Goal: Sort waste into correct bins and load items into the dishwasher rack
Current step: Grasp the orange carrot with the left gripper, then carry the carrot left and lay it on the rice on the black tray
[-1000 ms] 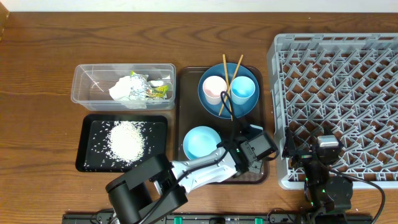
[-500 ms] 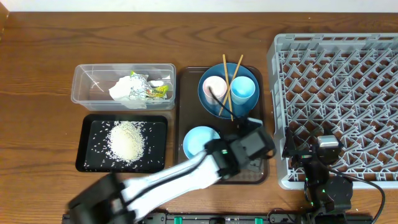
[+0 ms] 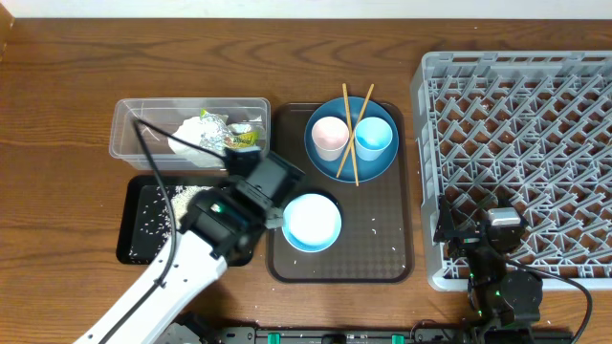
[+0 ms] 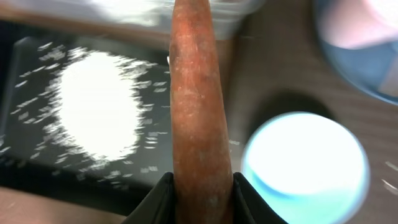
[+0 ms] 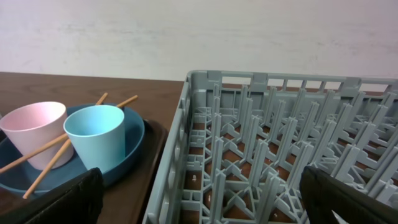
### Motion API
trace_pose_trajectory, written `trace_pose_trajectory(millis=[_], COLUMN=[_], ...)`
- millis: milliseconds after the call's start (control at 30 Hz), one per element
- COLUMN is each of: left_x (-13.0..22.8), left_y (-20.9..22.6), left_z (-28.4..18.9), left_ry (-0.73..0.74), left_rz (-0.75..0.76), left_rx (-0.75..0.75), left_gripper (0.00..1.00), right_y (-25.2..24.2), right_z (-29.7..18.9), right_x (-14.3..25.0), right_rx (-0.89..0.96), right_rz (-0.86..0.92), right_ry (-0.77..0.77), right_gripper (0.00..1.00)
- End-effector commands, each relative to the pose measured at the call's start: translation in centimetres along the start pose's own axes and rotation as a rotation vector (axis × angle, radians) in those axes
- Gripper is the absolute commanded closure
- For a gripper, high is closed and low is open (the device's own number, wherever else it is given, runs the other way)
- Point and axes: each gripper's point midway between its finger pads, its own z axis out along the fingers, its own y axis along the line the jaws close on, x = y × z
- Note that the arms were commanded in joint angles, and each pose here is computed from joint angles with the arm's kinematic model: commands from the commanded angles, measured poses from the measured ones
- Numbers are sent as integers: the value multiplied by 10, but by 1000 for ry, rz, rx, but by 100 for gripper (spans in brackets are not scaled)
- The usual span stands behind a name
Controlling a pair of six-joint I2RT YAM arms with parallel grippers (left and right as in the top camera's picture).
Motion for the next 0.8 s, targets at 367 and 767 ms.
trace_pose_trajectory(millis=[367,767], left_x=[31,39], left_y=[69,71], left_z=[90,112], left_ry=[57,82], left_rz=[-71,-56], left_rx=[-166,-186], left_gripper=[81,75], right_y=[-4,-4], right_z=[0,0], right_x=[1,1], right_rx=[14,14], right_rz=[-3,-3], right_ry=[4,4], right_gripper=[1,1])
